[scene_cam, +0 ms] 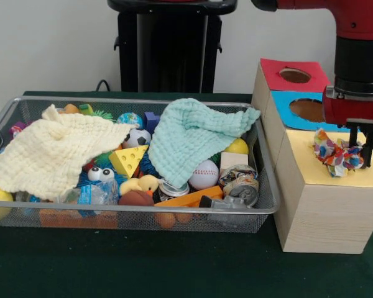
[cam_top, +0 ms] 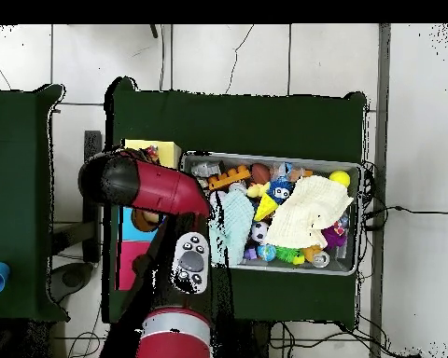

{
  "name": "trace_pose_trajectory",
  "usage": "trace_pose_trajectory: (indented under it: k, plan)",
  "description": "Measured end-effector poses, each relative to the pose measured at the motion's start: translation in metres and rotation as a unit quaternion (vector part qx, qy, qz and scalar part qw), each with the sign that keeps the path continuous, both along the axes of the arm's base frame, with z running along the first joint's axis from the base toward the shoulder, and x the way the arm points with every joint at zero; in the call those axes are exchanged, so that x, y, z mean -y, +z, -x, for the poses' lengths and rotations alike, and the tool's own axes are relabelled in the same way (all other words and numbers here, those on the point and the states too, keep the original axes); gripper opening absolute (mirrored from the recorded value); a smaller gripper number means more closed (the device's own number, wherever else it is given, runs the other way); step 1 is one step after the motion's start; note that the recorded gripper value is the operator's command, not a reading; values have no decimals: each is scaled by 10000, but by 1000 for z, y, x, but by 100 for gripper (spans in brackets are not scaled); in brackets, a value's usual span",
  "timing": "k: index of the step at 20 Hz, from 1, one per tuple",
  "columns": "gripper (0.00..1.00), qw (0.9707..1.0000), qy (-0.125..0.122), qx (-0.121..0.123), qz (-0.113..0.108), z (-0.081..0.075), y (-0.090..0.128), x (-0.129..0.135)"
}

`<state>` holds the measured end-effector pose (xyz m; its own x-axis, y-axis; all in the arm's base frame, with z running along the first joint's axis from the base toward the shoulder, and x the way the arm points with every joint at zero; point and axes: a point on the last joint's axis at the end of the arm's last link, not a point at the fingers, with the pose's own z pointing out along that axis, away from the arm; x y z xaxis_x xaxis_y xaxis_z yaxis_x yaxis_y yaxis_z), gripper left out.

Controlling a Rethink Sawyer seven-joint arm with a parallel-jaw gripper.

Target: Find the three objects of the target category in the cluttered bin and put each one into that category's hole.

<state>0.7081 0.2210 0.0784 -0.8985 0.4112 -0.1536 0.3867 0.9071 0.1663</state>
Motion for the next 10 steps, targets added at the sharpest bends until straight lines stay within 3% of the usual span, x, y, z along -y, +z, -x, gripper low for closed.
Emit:
trace_pose_trajectory:
  k: [10]
  plan:
    - [0, 9977, 215, 121, 639, 7, 3, -10]
